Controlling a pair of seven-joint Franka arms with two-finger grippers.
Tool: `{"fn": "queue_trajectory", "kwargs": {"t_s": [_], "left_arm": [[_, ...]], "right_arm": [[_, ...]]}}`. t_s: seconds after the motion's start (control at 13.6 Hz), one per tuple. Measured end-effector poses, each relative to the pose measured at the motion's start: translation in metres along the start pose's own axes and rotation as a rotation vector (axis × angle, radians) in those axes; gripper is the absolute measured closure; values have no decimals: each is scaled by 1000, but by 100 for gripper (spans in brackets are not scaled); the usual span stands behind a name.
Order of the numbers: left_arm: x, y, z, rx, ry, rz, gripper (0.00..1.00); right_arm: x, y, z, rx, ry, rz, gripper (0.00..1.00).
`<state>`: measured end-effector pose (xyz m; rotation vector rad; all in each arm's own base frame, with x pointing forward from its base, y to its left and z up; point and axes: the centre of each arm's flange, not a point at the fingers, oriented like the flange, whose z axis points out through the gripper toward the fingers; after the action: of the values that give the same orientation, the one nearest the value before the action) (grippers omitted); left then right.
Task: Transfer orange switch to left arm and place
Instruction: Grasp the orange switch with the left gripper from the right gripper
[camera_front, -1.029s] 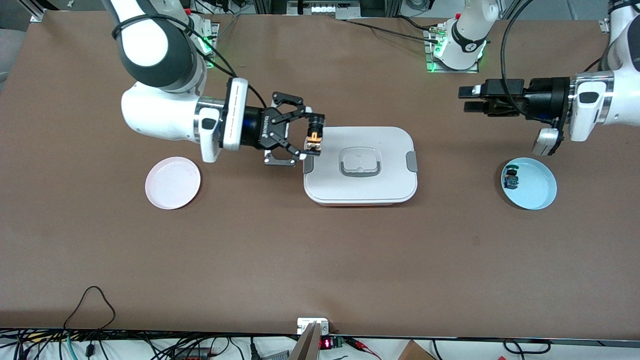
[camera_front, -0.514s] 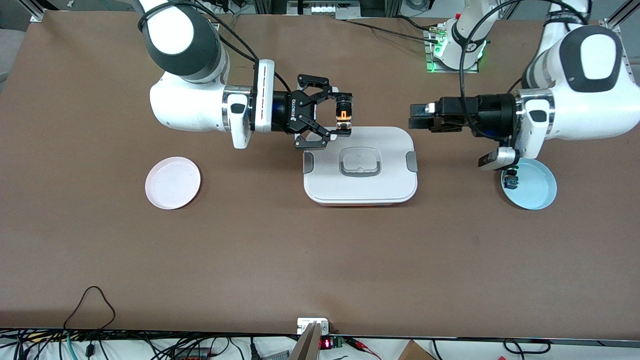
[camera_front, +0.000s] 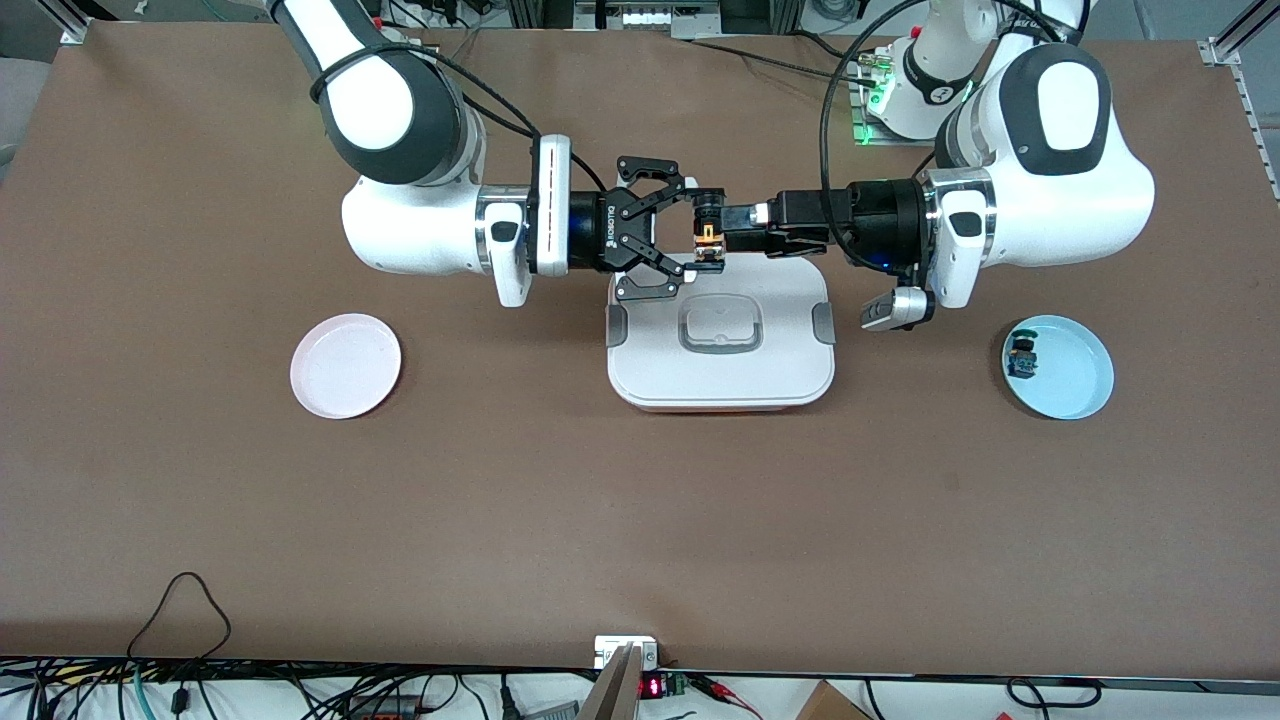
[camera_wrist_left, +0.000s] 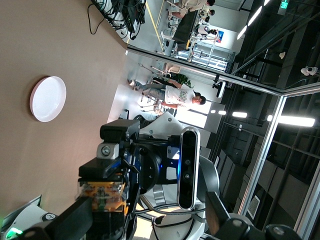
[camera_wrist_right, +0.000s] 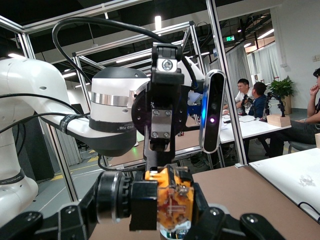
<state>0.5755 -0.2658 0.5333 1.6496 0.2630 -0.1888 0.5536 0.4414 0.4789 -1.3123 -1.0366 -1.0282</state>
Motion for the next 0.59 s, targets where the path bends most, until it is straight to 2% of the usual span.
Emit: {"fn": "queue_trajectory", "kwargs": {"t_s": [0.22,0.44,0.59], "left_arm": [[4,-16,-1,9,1,63,0],[5,-24,1,14,-2,70,0],[4,-26,3,15,-7,68,4]], "right_arm": [[1,0,0,0,3,1,28],[2,-1,1,-4,25,14,28],[3,-1,1,-4,28,14,28]]}}
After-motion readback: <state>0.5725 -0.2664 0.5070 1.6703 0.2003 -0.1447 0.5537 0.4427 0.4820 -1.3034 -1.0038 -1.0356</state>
